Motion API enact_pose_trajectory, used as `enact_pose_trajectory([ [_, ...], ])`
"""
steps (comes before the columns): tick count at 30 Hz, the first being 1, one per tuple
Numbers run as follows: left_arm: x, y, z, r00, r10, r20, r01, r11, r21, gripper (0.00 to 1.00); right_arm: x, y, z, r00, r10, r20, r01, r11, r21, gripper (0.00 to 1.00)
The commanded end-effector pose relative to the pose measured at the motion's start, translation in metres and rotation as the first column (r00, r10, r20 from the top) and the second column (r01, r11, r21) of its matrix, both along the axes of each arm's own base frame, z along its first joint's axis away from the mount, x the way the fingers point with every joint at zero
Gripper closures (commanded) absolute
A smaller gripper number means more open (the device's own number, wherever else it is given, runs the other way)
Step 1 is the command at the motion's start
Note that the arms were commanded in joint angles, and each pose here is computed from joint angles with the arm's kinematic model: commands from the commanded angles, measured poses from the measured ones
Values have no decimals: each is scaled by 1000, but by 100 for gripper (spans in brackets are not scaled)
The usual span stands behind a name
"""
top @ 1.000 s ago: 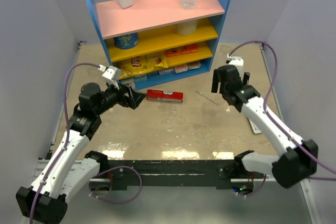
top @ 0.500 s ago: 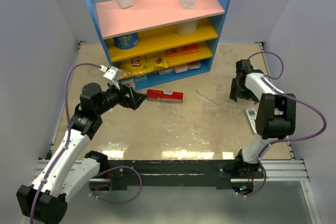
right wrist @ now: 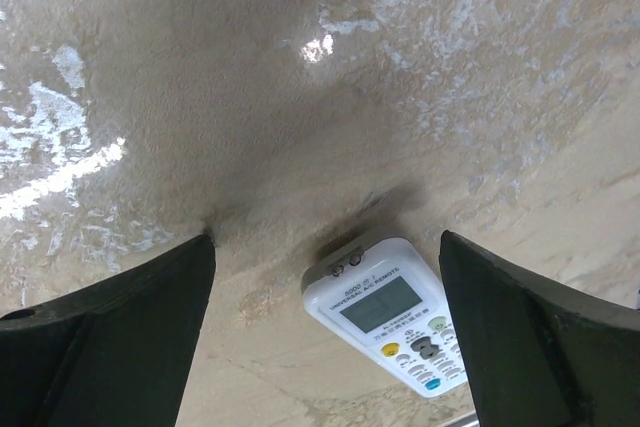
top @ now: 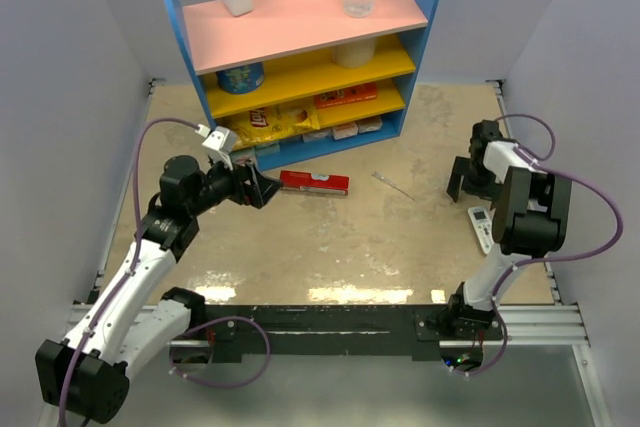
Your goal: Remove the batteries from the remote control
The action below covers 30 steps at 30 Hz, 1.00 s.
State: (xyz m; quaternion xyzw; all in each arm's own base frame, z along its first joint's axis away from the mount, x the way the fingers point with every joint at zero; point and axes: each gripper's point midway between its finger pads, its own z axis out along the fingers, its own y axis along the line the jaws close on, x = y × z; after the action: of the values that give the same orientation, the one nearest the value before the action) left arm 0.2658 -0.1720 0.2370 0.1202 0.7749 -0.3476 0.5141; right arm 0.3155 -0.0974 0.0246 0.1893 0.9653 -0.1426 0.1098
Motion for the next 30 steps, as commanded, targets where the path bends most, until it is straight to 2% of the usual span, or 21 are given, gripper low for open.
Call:
enact_pose_trajectory([
  [1, 3, -6, 6, 1000, -18, 18, 18, 999, -26, 1, 1, 5, -5, 999, 14, 31, -17, 997, 71, 2],
  [11, 1, -7, 9, 999, -23, 23, 24, 999, -36, 2, -16, 18, -15, 999, -22, 29, 17, 987, 159, 6],
  [14, -2, -7, 13, 999, -28, 35, 29, 999, -42, 2, -21, 22, -20, 999, -32, 10, 29, 983, 179, 14],
  [19, -6, -5, 21, 998, -22, 65, 26, 998, -51, 2, -17, 31, -17, 999, -45, 16, 41, 972, 230, 37],
  [21, -8, -4, 25, 997, -22, 77, 26, 998, -54, 2, -6, 50, -14, 997, -18, 68, -5, 946, 325, 45],
  [26, -12, -3, 32, 995, -23, 101, 29, 998, -63, 2, 5, 88, -6, 990, 93, 104, -122, 935, 332, 48],
  [30, -14, 0, 38, 993, -10, 121, 18, 998, -66, 2, 13, 93, 11, 988, 51, 148, -97, 942, 320, 49],
])
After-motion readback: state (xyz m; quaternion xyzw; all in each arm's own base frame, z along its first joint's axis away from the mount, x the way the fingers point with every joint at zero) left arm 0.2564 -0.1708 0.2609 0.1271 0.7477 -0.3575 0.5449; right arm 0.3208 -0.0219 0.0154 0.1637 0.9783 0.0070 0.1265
